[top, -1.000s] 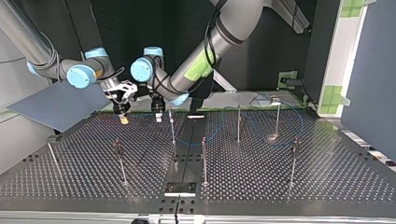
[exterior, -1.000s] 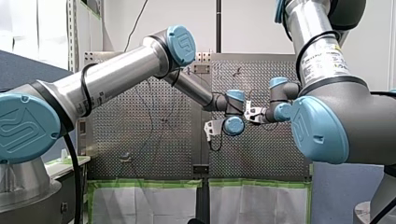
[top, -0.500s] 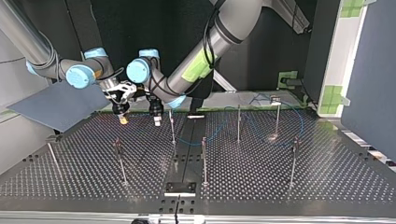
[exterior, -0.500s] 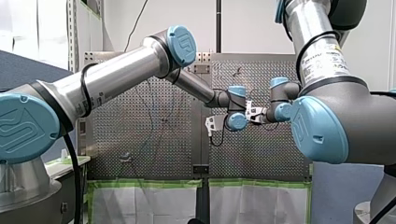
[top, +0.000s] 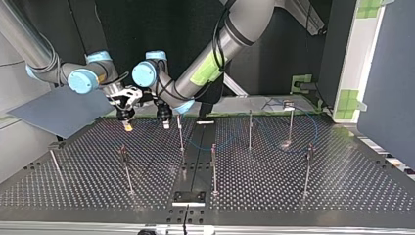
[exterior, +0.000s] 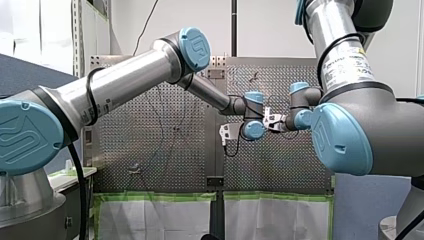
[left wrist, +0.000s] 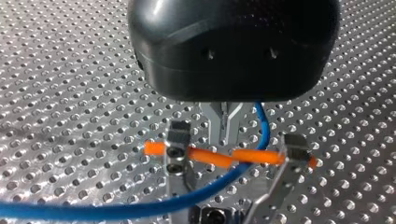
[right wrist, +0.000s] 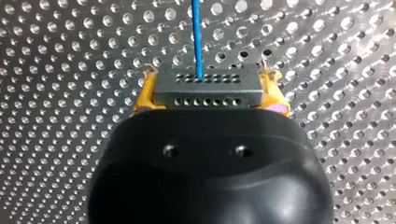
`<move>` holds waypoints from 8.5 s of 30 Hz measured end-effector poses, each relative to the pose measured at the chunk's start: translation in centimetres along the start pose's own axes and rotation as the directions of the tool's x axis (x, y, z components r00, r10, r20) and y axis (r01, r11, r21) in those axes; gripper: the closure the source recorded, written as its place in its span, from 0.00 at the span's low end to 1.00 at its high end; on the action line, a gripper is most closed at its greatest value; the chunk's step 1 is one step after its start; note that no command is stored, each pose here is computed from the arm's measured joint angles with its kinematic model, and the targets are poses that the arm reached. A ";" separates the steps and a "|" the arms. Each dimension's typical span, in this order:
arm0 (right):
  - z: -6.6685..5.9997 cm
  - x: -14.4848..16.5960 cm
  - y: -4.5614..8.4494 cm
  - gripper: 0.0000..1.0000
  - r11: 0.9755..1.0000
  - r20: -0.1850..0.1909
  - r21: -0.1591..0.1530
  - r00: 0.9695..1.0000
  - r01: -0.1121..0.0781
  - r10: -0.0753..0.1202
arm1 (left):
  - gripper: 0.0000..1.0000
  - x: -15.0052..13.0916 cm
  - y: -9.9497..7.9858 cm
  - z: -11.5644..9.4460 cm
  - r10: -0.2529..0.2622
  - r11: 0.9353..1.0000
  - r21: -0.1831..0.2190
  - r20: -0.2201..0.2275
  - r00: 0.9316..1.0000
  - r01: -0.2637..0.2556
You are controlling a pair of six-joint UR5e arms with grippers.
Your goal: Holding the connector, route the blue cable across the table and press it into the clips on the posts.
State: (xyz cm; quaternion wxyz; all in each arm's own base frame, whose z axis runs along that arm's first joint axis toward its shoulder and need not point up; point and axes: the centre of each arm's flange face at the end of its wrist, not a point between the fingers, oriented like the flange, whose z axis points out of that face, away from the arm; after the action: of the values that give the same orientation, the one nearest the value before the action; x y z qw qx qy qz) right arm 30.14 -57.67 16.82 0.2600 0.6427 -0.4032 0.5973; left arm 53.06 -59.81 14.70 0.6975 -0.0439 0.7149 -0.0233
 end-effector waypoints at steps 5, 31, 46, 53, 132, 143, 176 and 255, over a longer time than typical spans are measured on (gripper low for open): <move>0.1 0.7 -0.1 1.00 1.000 0.001 0.002 1.000 0.009 -0.009 | 0.98 -0.5 0.0 -0.5 0.012 1.000 0.001 -0.014 1.000 -0.012; -4.0 11.0 -3.3 1.00 0.997 -0.113 -0.012 0.991 0.074 -0.075 | 0.98 -9.9 -1.5 -7.6 -0.010 1.000 -0.005 0.003 1.000 0.010; -7.0 17.5 -5.1 1.00 0.994 -0.226 -0.019 0.968 0.110 -0.111 | 0.98 -16.3 -0.5 -8.8 -0.081 0.997 0.025 0.082 0.993 0.079; -7.5 18.6 -4.9 1.00 0.994 -0.248 -0.025 0.963 0.106 -0.109 | 0.98 -20.0 -1.0 -8.0 -0.108 0.994 0.049 0.154 0.982 0.102; -6.3 22.5 -3.0 1.00 0.997 -0.278 0.014 0.958 0.072 -0.066 | 0.00 -20.9 0.2 -1.6 -0.061 0.973 0.229 0.171 0.983 0.021; -6.3 22.5 -3.0 1.00 0.997 -0.278 0.015 0.958 0.074 -0.067 | 0.00 -18.8 -0.1 -4.7 -0.039 0.983 0.184 0.083 0.996 0.023; -6.4 22.5 -3.1 1.00 0.996 -0.276 0.013 0.958 0.090 -0.083 | 0.00 -14.7 -1.2 -19.5 -0.079 0.987 0.141 -0.010 0.997 0.079; -6.4 22.4 -3.1 1.00 0.996 -0.273 0.013 0.959 0.089 -0.082 | 0.00 -5.9 19.0 -15.2 -0.312 0.950 0.066 0.143 0.939 0.305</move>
State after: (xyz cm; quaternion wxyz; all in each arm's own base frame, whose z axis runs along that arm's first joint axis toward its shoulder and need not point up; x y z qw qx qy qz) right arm 28.27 -55.45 40.10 0.3304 0.5749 -0.3279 0.6730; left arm 37.39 -40.81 19.14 0.7384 -0.1420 0.6433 -0.1443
